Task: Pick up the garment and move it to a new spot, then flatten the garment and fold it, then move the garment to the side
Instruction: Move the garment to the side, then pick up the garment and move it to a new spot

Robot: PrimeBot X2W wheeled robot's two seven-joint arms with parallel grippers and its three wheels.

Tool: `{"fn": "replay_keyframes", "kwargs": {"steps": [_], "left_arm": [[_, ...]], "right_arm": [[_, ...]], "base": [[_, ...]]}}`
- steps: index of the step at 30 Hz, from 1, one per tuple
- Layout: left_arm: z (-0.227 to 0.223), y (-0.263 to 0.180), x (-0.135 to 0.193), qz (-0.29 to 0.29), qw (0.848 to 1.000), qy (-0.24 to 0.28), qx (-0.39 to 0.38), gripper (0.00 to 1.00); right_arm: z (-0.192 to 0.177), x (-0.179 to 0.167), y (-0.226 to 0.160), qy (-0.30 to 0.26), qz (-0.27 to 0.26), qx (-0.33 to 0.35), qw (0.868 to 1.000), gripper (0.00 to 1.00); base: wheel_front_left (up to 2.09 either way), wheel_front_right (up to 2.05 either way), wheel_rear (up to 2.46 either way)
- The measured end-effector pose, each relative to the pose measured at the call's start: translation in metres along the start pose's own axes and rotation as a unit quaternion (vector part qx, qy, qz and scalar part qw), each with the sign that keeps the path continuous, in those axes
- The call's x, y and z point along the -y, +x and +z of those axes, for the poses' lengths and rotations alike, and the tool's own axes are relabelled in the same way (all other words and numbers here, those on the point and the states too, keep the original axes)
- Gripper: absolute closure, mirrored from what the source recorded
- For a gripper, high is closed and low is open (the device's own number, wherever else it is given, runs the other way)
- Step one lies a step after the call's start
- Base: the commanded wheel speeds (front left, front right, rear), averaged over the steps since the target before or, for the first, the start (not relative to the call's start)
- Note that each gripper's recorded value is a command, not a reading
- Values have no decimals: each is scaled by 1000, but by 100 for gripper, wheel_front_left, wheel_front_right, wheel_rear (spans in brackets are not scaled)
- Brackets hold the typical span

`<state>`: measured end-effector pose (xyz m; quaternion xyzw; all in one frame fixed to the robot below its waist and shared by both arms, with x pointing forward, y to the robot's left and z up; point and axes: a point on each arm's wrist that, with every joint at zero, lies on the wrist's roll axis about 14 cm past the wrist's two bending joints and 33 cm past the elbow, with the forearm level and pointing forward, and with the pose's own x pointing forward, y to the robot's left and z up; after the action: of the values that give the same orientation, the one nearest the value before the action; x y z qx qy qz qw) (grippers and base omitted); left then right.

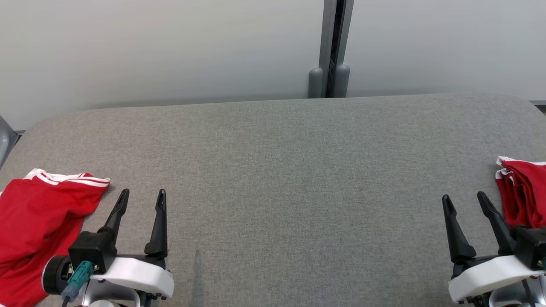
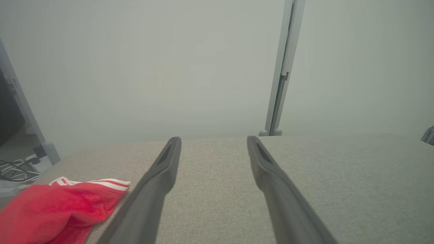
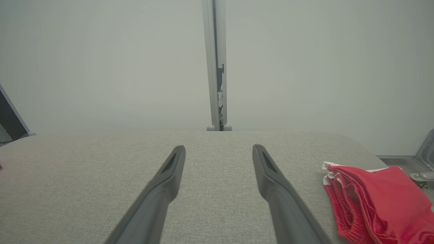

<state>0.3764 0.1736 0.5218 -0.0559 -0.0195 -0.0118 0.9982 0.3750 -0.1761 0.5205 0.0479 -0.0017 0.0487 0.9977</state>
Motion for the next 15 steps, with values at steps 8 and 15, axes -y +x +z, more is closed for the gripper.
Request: {"fn": "replay_keyframes", "kwargs": {"steps": [8,15], "left_arm": [[-3,0,-3,6,1000,-1,-6,0],[-5,0,-4,6,1000,-1,-9,0]], "right_arm": [[-2,-1,2,1,1,-3,1000,0],[-3,-2,2,2,1,-4,1000,0]], "base": [[0,0,0],[0,0,0]]}}
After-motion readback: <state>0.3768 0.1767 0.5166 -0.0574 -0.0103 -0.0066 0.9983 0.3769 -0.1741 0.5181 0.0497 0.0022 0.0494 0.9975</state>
